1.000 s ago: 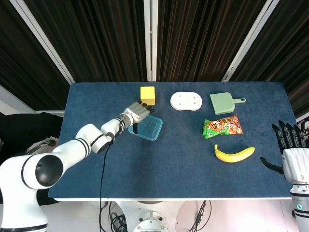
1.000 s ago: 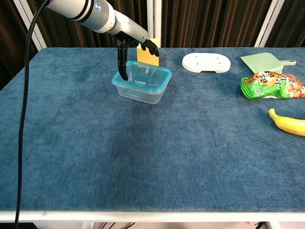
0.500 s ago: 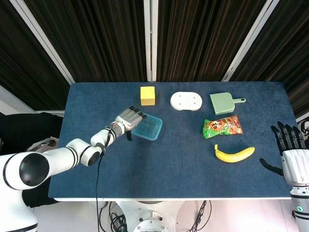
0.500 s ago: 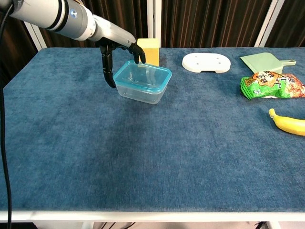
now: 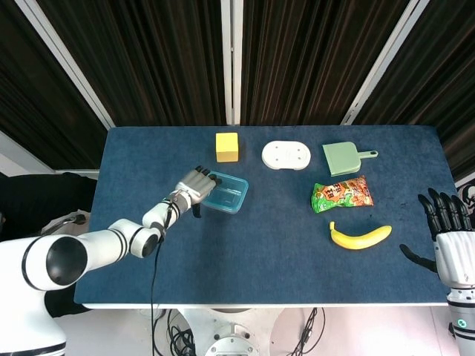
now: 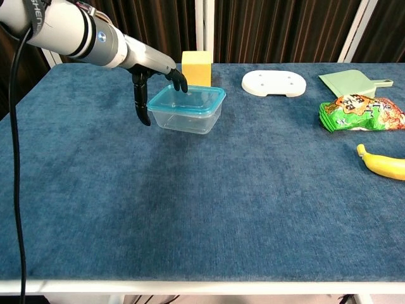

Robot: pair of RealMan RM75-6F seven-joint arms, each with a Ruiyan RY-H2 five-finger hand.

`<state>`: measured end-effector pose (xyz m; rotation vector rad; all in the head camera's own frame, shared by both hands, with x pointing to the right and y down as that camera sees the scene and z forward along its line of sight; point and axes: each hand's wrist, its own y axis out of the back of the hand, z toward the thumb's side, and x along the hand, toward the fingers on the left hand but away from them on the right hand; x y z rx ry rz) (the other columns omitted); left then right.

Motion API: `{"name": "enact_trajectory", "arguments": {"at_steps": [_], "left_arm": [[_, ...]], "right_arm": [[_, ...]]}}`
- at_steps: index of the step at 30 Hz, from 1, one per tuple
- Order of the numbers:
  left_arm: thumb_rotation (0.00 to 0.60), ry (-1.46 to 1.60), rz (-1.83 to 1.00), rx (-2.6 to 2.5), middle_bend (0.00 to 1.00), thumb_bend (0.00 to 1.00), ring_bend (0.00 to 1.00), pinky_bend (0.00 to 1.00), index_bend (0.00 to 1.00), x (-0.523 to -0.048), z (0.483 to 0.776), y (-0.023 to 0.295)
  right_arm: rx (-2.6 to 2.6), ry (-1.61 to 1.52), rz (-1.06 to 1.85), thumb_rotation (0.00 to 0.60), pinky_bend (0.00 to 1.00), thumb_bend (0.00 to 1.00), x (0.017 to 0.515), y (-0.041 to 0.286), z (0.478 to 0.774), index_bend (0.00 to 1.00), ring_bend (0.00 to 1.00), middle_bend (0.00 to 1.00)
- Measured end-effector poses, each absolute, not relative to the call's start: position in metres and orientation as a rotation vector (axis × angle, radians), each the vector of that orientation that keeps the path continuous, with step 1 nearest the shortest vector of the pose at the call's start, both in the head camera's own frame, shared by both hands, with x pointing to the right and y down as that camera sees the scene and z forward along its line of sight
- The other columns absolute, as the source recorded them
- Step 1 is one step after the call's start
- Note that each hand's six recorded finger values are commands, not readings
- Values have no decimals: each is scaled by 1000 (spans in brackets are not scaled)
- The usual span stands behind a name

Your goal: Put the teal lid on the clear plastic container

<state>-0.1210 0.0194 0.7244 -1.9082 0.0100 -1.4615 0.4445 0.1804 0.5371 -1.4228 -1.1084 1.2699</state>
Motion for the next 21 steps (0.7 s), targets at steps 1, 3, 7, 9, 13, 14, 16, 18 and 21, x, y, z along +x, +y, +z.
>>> {"name": "enact_trajectory", "arguments": {"at_steps": [1,3,7,9,13,14,16,18,21], "left_arm": [[580,20,-1455,-1910,84,19,0,49,108,-121,722,19],[584,44,-1435,-1914,84,19,0,49,108,-120,716,19],[596,73,-1388,-1932,84,18,0,49,108,-121,702,27],[598,79,-1362,-1939,84,17,0,49,108,-123,695,33],[600,68,-1343,-1946,84,11,0,51,108,-131,687,49],[600,62,-1343,-1942,84,10,0,51,108,-133,686,53],[600,53,-1345,-1931,84,8,0,51,108,-137,686,57],[600,48,-1355,-1923,84,7,0,52,108,-141,687,61],[600,45,-1375,-1919,84,7,0,56,108,-144,691,64]], "right_arm": [[-1422,-1108,1269,600,0,40,444,180,537,0,0,0],[-1422,-1107,1267,600,0,40,444,180,536,0,0,0],[-1426,-1103,1260,600,0,40,442,181,536,0,0,0],[-1430,-1101,1258,600,0,41,442,181,537,0,0,0],[-1436,-1098,1254,600,0,40,441,181,538,0,0,0],[-1437,-1097,1252,600,0,40,441,181,538,0,0,0],[-1438,-1098,1251,600,0,40,441,181,538,0,0,0],[-1439,-1097,1249,600,0,40,441,181,538,0,0,0],[-1441,-1097,1247,600,0,41,440,181,538,0,0,0]]}}
